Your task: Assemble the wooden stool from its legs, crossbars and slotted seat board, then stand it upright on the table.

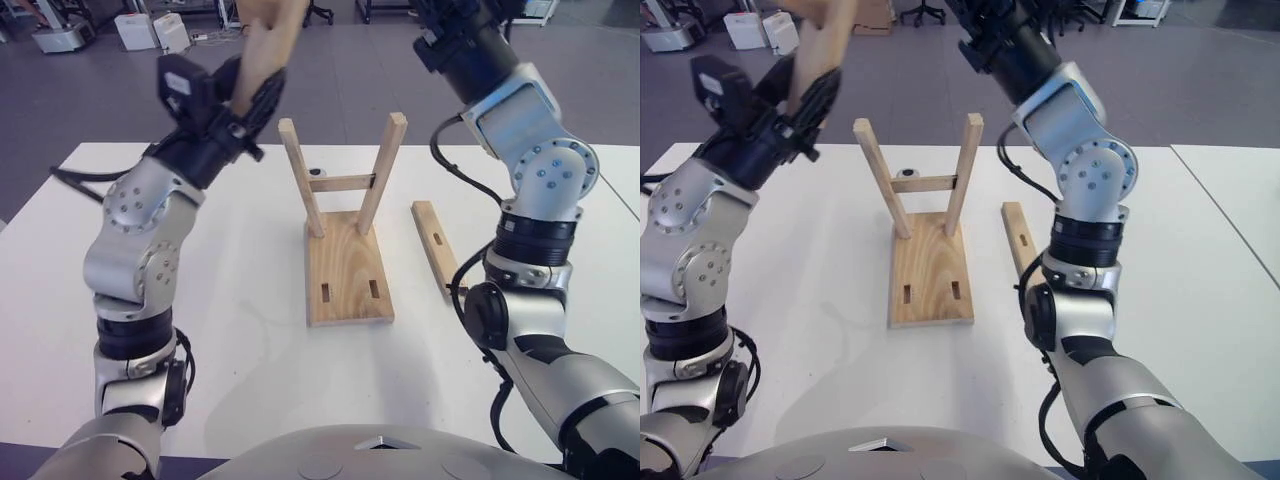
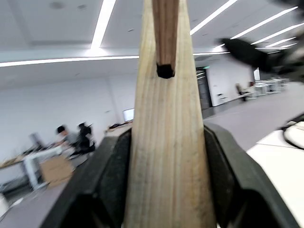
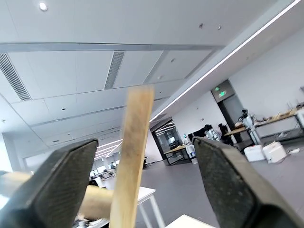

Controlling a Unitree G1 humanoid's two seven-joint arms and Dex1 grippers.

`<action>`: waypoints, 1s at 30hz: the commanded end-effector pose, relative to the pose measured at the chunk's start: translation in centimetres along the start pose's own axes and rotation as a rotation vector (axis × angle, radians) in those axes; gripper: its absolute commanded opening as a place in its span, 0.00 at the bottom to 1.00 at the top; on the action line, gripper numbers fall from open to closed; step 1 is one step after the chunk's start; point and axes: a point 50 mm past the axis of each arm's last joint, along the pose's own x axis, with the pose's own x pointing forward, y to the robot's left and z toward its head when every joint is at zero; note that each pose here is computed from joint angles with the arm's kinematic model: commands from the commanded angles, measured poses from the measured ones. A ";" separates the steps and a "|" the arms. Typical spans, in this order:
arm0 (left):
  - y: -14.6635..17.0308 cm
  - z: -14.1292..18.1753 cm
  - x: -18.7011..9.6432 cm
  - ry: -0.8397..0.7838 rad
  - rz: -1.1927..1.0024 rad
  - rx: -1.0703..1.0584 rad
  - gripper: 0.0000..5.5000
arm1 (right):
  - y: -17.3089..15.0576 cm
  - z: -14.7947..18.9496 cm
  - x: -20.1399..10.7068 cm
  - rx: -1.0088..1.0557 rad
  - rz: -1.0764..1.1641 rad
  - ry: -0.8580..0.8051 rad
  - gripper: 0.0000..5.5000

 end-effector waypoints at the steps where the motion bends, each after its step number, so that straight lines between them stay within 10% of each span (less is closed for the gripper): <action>1: -1.3 0.2 1.2 -0.025 -0.077 0.045 0.37 | 0.6 0.2 1.0 0.031 0.011 0.008 0.67; 17: -5.2 -2.0 -0.5 0.062 -0.353 0.030 0.37 | 0.7 -1.1 -5.9 0.118 -0.118 0.042 0.25; 30: -6.2 -7.2 -10.1 0.432 -0.339 -0.041 0.79 | -1.1 -6.2 -22.4 0.016 -0.922 0.115 0.18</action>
